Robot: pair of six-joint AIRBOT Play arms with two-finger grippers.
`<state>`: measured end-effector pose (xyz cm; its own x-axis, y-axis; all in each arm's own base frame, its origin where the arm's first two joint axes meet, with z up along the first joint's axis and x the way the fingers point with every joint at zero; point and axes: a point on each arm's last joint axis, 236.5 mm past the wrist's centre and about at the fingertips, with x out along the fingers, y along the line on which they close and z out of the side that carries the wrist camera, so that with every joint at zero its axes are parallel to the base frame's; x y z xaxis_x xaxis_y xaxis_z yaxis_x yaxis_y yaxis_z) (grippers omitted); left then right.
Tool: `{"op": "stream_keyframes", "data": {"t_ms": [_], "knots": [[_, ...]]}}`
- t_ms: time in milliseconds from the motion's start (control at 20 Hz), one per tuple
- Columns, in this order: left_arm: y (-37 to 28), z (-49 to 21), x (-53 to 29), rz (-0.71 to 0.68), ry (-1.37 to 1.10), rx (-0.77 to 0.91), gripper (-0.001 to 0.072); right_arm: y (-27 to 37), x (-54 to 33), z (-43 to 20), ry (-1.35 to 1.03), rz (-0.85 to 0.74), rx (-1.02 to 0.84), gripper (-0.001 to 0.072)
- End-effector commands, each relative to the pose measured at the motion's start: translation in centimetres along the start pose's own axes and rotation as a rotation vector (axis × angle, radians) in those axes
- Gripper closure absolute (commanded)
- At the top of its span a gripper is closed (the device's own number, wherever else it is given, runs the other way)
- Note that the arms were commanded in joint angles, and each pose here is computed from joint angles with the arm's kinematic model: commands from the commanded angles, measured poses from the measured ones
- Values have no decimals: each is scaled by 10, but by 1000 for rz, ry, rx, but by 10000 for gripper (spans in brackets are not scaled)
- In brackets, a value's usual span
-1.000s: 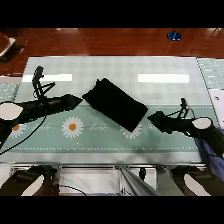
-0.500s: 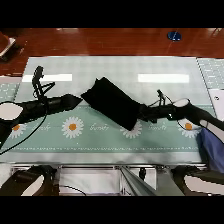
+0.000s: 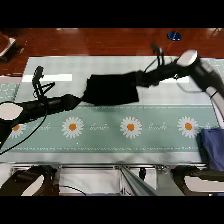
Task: Fold the shirts.
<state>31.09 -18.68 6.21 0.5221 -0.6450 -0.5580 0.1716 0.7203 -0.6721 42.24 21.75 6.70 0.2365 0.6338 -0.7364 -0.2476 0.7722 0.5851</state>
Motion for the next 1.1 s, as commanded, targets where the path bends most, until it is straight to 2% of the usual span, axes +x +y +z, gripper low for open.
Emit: {"op": "stream_keyframes", "data": {"t_ms": [0, 200, 400, 750, 1050], "knots": [[0, -1, 0, 0, 2, 1, 684, 1, -66, 33, -43, -149, -56, 693], [0, -1, 0, -1, 5, 1, 684, -15, -147, 48, -99, -194, 12, 693], [-1, -2, 0, -2, 8, 1, 684, -54, -227, 33, -118, -270, 139, 693], [1, 3, 0, 3, -12, 1, 684, -110, -357, -18, -339, -384, 425, 694], [3, 5, 1, 10, -22, -2, 684, -138, -405, -84, -455, -484, 660, 694]]}}
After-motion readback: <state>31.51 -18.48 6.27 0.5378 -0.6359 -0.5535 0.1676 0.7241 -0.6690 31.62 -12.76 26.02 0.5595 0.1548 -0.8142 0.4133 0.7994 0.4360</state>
